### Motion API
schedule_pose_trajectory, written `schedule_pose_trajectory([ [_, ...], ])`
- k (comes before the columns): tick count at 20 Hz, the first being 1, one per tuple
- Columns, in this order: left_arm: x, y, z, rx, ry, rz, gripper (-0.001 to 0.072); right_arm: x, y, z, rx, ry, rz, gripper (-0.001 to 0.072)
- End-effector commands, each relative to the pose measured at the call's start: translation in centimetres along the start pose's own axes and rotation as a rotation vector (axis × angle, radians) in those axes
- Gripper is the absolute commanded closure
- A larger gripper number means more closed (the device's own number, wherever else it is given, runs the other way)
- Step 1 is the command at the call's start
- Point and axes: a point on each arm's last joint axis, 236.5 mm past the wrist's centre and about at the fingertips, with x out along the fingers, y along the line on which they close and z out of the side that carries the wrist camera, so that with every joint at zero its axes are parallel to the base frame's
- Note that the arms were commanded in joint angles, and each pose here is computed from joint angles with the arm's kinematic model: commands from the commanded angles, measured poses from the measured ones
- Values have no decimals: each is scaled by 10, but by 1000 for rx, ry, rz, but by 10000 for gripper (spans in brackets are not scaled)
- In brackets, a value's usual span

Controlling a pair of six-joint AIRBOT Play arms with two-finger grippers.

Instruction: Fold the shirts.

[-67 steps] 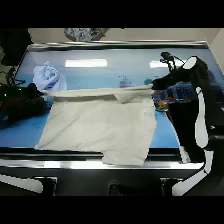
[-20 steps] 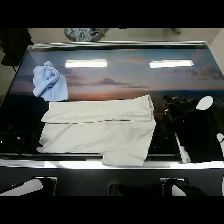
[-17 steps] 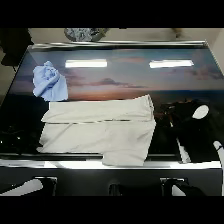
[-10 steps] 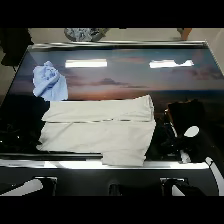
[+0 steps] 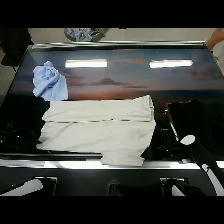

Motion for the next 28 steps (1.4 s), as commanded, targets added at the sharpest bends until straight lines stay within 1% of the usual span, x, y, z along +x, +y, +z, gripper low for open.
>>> schedule_pose_trajectory([
  [1,0,0,-1,1,3,1,676,16,9,-17,-47,60,-2,583],
  [2,0,0,-1,1,2,1,676,17,11,-18,-44,68,-1,667],
  [3,0,0,0,1,1,1,676,16,12,-16,-39,61,5,668],
  [5,-7,-8,3,23,-3,-25,677,8,15,-3,-87,39,-3,669],
  [9,-49,-47,36,58,-167,-130,681,-45,45,68,-251,-94,-36,670],
  [11,-72,-69,49,99,-216,-160,682,-88,55,110,-310,-183,-131,671],
  [13,-86,-92,66,148,-266,-151,683,-131,49,151,-355,-265,-274,672],
  [14,-92,-106,79,168,-308,-146,682,-142,47,171,-367,-287,-309,672],
  [15,-97,-122,94,187,-360,-143,682,-147,47,191,-371,-304,-310,672],
  [18,-96,-160,137,188,-428,-159,682,-146,39,265,-376,-366,-295,671],
  [22,-72,-179,181,163,-364,-178,681,-126,8,331,-336,-384,-302,670],
  [24,-49,-185,191,178,-311,-175,680,-113,-8,348,-296,-400,-304,670],
  [27,-16,-185,192,169,-249,-166,677,-95,-24,353,-263,-390,-301,668],
  [28,-7,-185,187,126,-215,-168,654,-91,-28,353,-258,-385,-302,668],
])
